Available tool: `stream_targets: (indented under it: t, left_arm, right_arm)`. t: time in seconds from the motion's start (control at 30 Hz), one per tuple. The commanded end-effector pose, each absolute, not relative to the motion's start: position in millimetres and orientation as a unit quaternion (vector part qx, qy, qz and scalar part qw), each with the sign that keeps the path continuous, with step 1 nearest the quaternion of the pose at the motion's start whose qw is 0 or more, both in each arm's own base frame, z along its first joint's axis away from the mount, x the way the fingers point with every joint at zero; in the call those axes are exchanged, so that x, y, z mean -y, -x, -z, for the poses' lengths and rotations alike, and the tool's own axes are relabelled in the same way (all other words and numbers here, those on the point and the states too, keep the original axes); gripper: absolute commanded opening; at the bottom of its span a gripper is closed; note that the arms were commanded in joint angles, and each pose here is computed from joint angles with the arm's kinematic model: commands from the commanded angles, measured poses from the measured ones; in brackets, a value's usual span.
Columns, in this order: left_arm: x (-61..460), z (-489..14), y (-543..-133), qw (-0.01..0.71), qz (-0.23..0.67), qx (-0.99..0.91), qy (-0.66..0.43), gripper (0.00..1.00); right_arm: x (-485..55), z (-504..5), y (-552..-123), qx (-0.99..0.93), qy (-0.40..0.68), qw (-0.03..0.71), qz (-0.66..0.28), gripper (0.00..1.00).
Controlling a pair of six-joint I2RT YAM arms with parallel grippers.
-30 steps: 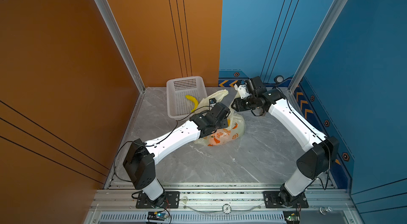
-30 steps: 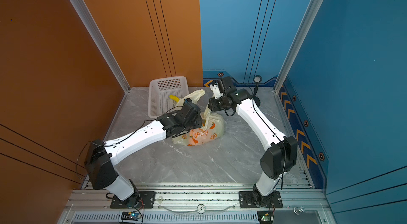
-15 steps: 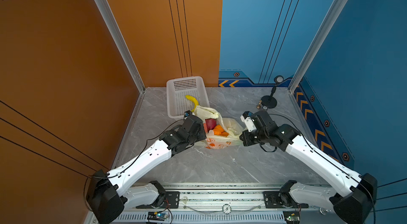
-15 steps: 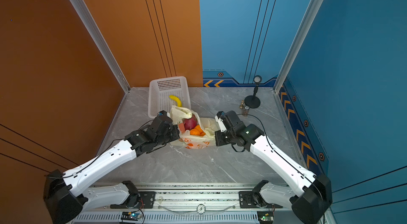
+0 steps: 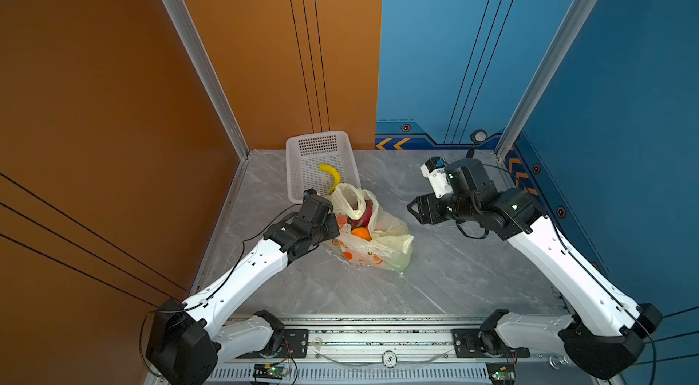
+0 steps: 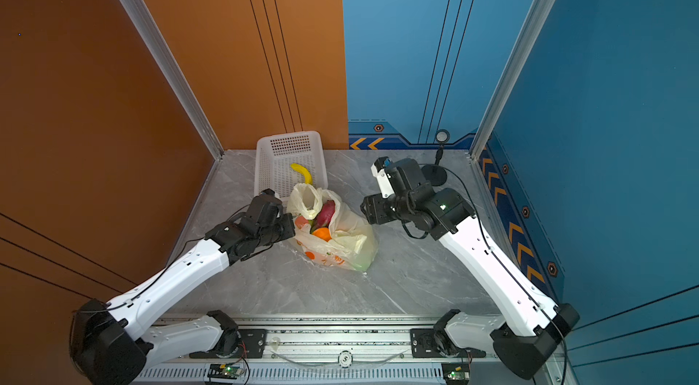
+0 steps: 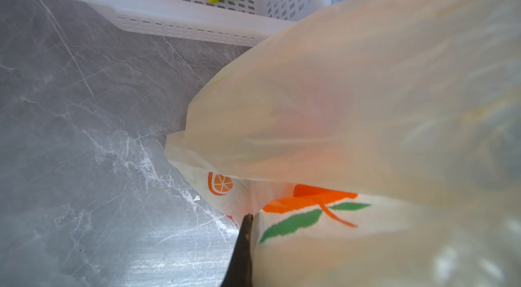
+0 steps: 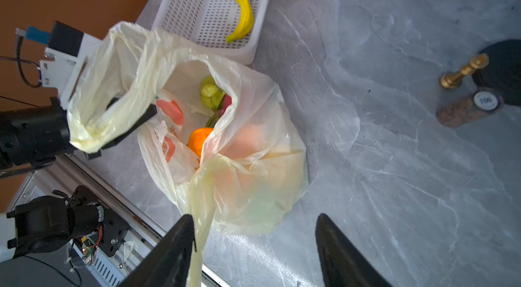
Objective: Untie the knot of the plastic bag and take out the fruit
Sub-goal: Open the plastic bag at the center of the table.
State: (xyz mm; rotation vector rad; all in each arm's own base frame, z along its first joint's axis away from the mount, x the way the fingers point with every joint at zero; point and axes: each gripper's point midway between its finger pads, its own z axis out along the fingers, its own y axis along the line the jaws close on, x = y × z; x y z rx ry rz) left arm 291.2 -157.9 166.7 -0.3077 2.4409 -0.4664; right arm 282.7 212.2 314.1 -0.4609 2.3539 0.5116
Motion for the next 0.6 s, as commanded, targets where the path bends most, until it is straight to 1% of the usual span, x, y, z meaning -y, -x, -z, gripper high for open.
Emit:
stream_targets:
  t: [0.0, 0.07, 0.13, 0.23, 0.3, 0.37, 0.43, 0.5, 0.57]
  left_arm:
    - [158.2, -162.7, -287.3, 0.308, 0.181, -0.927, 0.111, 0.00]
    - [158.1, -163.4, -287.4, 0.309, 0.183, -0.926, 0.112, 0.00]
    - [158.4, -165.8, -287.9, 0.311, 0.185, -0.925, 0.112, 0.00]
    - [160.2, -167.8, -288.5, 0.312, 0.189, -0.925, 0.110, 0.00]
    - [161.7, -168.8, -290.2, 0.313, 0.192, -0.923, 0.112, 0.00]
    - [162.7, -170.1, -291.9, 0.314, 0.194, -0.923, 0.112, 0.00]
    - [163.1, -169.2, -292.5, 0.313, 0.193, -0.923, 0.110, 0.00]
    - [161.0, -168.6, -292.7, 0.315, 0.187, -0.924, 0.111, 0.00]
    - [156.0, -169.0, -291.8, 0.318, 0.180, -0.923, 0.117, 0.00]
  right_arm:
    - [-234.8, -302.2, -300.7, -0.897, 0.228, 0.315, -0.208, 0.74]
    - [-251.1, -293.8, -309.5, -0.896, 0.245, 0.301, -0.217, 0.75]
    - [-265.8, -274.7, -316.7, -0.900, 0.258, 0.278, -0.215, 0.76]
    - [-288.3, -247.5, -322.3, -0.904, 0.264, 0.255, -0.220, 0.80]
    - [-304.0, -229.1, -328.6, -0.908, 0.248, 0.250, -0.227, 0.82]
    - [-314.1, -211.6, -337.6, -0.914, 0.226, 0.259, -0.213, 0.83]
    - [-332.5, -195.8, -336.5, -0.916, 0.223, 0.263, -0.206, 0.84]
    - [-340.6, -180.8, -339.9, -0.922, 0.219, 0.261, -0.184, 0.80]
    - [-330.4, -165.3, -349.7, -0.933, 0.209, 0.266, -0.121, 0.69]
